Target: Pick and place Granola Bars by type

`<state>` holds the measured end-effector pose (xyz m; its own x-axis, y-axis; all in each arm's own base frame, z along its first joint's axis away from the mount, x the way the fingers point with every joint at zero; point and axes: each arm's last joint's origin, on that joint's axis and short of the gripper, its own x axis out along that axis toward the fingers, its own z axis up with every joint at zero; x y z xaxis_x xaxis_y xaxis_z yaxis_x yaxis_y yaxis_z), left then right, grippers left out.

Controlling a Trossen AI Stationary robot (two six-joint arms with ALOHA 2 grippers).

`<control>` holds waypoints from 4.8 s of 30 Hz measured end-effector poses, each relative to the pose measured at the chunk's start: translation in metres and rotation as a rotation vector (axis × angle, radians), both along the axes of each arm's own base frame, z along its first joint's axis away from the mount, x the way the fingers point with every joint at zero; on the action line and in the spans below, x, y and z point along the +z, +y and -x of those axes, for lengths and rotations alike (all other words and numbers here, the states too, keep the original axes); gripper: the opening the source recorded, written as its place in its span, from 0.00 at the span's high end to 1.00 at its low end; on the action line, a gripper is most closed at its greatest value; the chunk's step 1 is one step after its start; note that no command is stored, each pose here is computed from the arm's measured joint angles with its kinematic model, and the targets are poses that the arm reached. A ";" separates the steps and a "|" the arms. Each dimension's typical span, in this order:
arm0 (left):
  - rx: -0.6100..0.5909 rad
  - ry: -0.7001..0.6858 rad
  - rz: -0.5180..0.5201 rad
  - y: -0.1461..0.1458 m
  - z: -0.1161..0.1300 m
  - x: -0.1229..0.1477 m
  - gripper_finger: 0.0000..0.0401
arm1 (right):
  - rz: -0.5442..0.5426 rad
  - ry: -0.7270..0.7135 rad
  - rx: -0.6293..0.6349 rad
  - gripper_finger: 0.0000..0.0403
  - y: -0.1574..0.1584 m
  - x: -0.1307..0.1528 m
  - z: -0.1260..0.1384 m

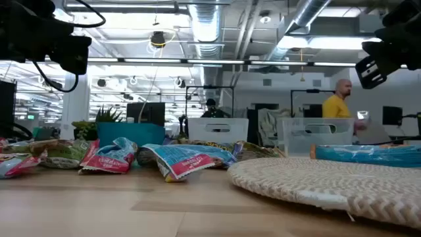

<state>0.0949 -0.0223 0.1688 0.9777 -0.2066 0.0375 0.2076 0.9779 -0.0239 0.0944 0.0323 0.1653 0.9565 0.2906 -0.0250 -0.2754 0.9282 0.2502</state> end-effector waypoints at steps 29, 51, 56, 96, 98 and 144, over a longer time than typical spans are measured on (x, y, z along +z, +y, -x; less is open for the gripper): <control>0.000 0.000 0.000 0.000 0.000 0.000 0.61 | 0.000 0.000 0.000 0.77 0.000 0.000 0.000; 0.000 0.000 0.000 0.000 0.000 0.000 0.61 | 0.000 0.000 0.000 0.77 0.000 0.000 0.000; -0.001 0.000 0.000 0.000 0.000 0.000 0.61 | 0.000 0.000 0.000 0.77 0.000 0.000 0.000; 0.329 0.421 0.694 -0.004 -0.044 0.054 0.61 | 0.000 0.000 0.000 0.77 0.000 0.000 0.000; 0.334 0.597 0.617 -0.010 -0.059 0.059 0.61 | 0.000 0.000 0.000 0.77 0.000 0.000 0.000; 0.615 1.267 0.245 -0.040 -0.150 0.054 0.96 | 0.000 0.000 -0.001 0.77 0.000 0.000 0.000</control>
<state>0.2453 -0.0620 0.2230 0.3080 0.1388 -0.9412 -0.5291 0.8472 -0.0482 0.0944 0.0323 0.1653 0.9568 0.2895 -0.0253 -0.2743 0.9285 0.2502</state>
